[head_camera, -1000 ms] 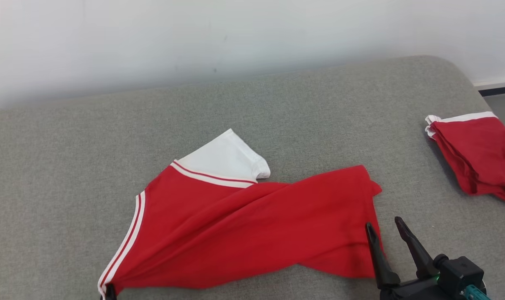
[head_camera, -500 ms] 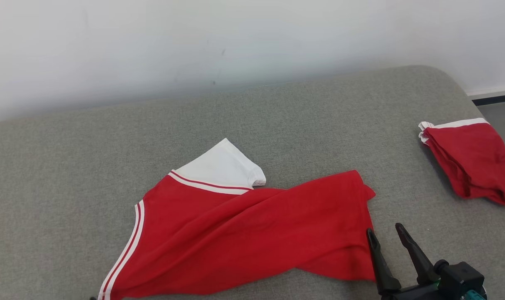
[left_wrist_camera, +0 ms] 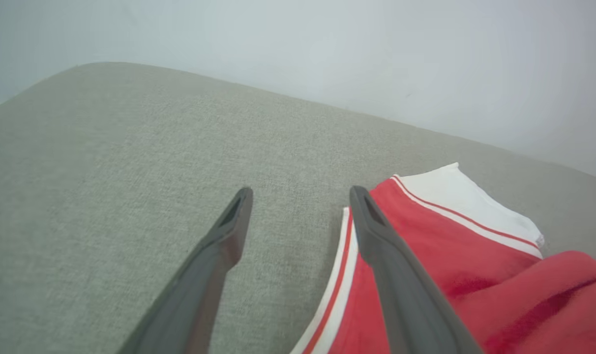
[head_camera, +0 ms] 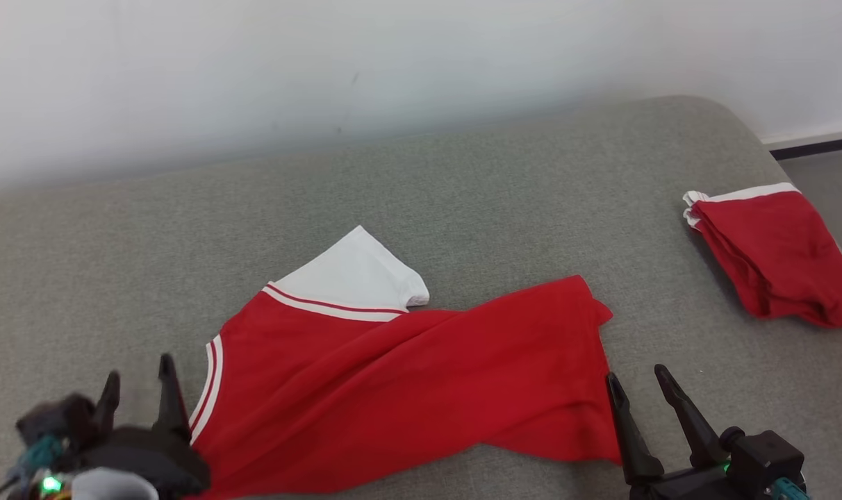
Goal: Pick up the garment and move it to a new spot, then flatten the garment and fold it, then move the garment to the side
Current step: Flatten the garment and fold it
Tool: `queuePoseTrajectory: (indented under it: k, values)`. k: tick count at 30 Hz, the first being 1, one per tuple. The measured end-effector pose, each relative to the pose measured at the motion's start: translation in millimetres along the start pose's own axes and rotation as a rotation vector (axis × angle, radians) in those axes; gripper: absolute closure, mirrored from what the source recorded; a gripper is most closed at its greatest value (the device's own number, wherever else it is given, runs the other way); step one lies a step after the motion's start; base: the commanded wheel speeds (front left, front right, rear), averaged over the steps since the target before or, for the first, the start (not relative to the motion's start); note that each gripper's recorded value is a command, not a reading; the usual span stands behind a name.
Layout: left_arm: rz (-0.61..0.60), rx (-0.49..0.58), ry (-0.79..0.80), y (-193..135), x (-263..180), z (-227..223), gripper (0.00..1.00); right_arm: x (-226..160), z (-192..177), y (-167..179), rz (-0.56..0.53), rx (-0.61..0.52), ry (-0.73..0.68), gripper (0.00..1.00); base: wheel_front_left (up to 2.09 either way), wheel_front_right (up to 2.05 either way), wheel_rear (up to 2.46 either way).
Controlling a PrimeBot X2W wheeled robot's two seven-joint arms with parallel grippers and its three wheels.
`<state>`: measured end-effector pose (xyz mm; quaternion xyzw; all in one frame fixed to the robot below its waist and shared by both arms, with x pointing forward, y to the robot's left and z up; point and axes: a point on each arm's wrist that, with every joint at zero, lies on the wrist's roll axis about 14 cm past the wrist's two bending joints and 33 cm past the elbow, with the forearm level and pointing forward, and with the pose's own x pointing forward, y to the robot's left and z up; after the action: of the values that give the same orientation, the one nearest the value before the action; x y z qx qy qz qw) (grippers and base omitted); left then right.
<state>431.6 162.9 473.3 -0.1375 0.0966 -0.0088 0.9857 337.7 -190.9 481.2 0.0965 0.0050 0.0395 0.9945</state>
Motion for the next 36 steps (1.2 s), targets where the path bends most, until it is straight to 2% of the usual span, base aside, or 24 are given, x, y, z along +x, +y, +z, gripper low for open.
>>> queuePoseTrajectory:
  k: [5, 12, 21, 28, 29, 30, 31, 36]
  values:
    - [-0.085, 0.033, 0.052, -33, 31, 4, 0.00, -1, 3, -5, -0.020, -0.001, -0.008, 0.00, 0.00, 0.00, 0.00]
    - [-0.159, 0.118, 0.199, -62, 64, -24, 0.00, -5, 3, -21, -0.079, -0.003, -0.004, 0.00, 0.00, 0.00, 0.00]
    - [-0.189, 0.250, 0.375, -67, 98, -60, 0.00, -11, -1, -41, -0.158, -0.011, 0.013, 0.00, 0.00, 0.00, 0.00]
    - [-0.202, 0.284, 0.485, -71, 107, -84, 0.00, -15, -5, -50, -0.197, -0.015, 0.033, 0.00, 0.00, 0.00, 0.00]
    - [-0.203, 0.285, 0.498, -70, 107, -86, 0.20, -15, -5, -51, -0.201, -0.015, 0.034, 0.00, 0.00, 0.00, 0.00]
    - [-0.206, 0.292, 0.513, -70, 107, -89, 0.95, -15, -6, -52, -0.205, -0.015, 0.035, 0.00, 0.00, 0.00, 0.00]
    - [-0.211, 0.289, 0.527, -70, 105, -90, 1.00, -15, -6, -52, -0.206, -0.015, 0.035, 0.00, 0.00, 0.00, 0.00]
    - [-0.199, 0.284, 0.519, -66, 101, -88, 1.00, -10, -7, -47, -0.188, -0.017, 0.035, 0.00, 0.00, 0.00, 0.00]
